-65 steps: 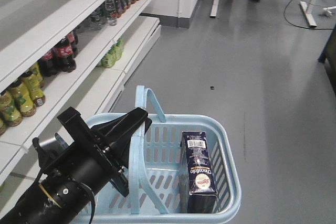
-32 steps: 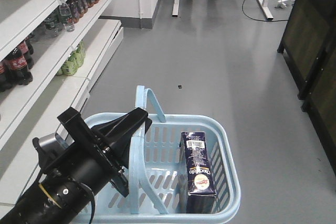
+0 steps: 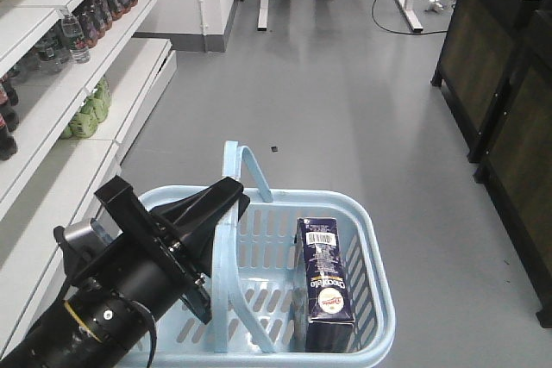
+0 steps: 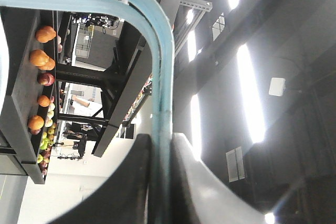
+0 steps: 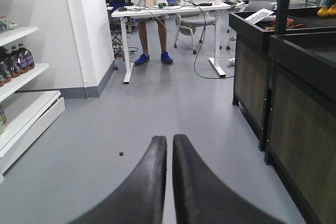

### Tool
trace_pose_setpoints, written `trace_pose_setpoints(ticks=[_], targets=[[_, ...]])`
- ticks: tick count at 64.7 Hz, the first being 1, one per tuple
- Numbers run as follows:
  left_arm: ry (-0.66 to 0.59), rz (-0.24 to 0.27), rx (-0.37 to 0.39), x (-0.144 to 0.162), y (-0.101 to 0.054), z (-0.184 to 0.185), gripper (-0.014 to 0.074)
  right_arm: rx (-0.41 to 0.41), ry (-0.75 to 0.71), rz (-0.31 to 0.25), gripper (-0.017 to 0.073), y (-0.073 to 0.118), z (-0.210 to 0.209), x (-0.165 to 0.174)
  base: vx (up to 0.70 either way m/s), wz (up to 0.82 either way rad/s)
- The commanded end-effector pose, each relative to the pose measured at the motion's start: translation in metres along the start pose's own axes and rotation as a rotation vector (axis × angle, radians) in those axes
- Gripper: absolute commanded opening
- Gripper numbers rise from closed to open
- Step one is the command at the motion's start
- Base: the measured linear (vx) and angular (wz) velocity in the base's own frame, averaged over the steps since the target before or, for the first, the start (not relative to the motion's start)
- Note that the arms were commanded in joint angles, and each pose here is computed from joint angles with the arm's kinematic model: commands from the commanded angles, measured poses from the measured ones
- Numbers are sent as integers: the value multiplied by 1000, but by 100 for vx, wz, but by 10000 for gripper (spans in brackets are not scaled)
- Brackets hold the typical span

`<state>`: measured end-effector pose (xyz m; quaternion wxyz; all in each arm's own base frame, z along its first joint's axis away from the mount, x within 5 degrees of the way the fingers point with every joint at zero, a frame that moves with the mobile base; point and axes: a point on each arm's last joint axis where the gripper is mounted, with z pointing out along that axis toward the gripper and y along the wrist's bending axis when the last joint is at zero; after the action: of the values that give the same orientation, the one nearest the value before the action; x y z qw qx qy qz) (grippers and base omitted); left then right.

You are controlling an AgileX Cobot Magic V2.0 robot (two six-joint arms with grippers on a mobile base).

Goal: Left arm holds basket, right arm returns cookies
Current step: 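Turn the base away from the shelves toward the aisle, basket held, then drive along the aisle holding the basket in the left gripper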

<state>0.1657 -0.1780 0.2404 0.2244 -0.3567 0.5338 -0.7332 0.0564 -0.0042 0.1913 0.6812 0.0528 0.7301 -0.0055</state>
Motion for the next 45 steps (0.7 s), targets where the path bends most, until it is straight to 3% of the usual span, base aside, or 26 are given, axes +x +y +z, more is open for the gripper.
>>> trace_pose_setpoints(ticks=[1, 45], targets=[[70, -20, 331, 10, -39, -2, -3, 2, -71, -11, -3, 0, 0, -2, 14, -8], [70, -20, 331, 10, -39, -2, -3, 2, -71, -11, -3, 0, 0, -2, 24, 0]])
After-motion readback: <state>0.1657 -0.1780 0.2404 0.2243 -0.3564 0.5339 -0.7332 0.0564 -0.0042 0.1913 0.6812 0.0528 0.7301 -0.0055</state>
